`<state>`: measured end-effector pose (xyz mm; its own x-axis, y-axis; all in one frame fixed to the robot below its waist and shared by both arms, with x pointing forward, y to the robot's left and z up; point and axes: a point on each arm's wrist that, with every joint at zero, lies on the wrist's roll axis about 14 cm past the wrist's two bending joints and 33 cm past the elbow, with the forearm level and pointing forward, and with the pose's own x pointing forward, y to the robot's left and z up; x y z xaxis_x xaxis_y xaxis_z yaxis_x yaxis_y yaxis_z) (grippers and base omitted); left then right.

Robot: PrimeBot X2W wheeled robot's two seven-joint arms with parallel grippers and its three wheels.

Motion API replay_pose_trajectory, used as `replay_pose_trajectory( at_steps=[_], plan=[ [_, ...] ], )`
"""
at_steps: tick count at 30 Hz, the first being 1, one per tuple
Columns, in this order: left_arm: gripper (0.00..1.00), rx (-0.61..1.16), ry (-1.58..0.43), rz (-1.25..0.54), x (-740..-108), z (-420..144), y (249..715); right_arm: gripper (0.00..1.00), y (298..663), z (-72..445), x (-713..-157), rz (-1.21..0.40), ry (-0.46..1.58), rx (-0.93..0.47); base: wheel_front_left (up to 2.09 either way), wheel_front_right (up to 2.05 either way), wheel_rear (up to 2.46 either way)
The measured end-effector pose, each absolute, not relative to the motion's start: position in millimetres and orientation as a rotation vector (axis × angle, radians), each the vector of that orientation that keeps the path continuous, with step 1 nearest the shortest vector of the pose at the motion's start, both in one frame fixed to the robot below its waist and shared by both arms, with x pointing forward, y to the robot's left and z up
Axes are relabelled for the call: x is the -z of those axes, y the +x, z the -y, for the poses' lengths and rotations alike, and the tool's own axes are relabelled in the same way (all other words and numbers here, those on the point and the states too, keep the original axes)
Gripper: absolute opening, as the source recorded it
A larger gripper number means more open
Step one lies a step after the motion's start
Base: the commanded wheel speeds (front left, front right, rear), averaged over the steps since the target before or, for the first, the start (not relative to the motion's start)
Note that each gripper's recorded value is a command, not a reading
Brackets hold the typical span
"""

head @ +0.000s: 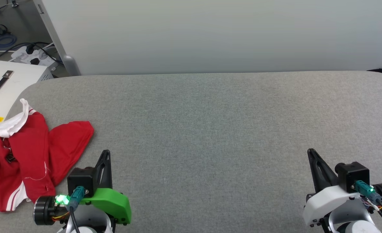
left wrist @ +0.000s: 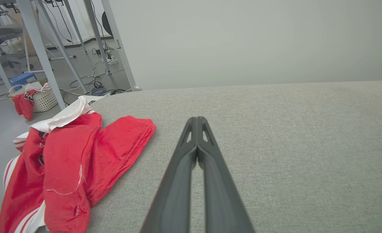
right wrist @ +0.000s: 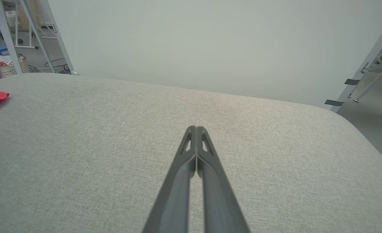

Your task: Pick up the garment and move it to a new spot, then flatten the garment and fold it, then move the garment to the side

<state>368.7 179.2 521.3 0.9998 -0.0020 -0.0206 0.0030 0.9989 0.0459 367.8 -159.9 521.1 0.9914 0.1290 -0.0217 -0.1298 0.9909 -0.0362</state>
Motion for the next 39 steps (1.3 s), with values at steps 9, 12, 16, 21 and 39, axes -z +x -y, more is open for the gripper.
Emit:
replay_pose_trajectory(
  at_steps=[9,12,16,21,39],
  plan=[
    [0.0,0.002,0.046,-0.021,-521.3,-179.2,368.7,0.0,367.8,159.9,-521.1,-0.019,-0.038,-0.13,0.0,0.0,0.0],
    [0.0,0.002,0.046,-0.021,-521.3,-179.4,368.7,0.0,367.8,159.8,-521.1,-0.019,-0.038,-0.13,0.0,0.0,0.0],
    [1.0,0.003,0.046,-0.021,-521.2,-179.2,368.6,1.0,367.8,159.9,-520.9,-0.02,-0.037,-0.13,0.0,0.0,0.0],
    [1.0,0.002,0.046,-0.023,-520.6,-179.5,368.4,1.0,367.7,160.0,-520.6,-0.021,-0.036,-0.129,0.0,0.0,0.0],
    [1.0,0.005,0.001,-0.025,-513.1,-178.6,367.5,1.0,368.2,167.4,-520.3,-0.001,0.007,-0.107,0.0,0.0,0.0]
  ],
)
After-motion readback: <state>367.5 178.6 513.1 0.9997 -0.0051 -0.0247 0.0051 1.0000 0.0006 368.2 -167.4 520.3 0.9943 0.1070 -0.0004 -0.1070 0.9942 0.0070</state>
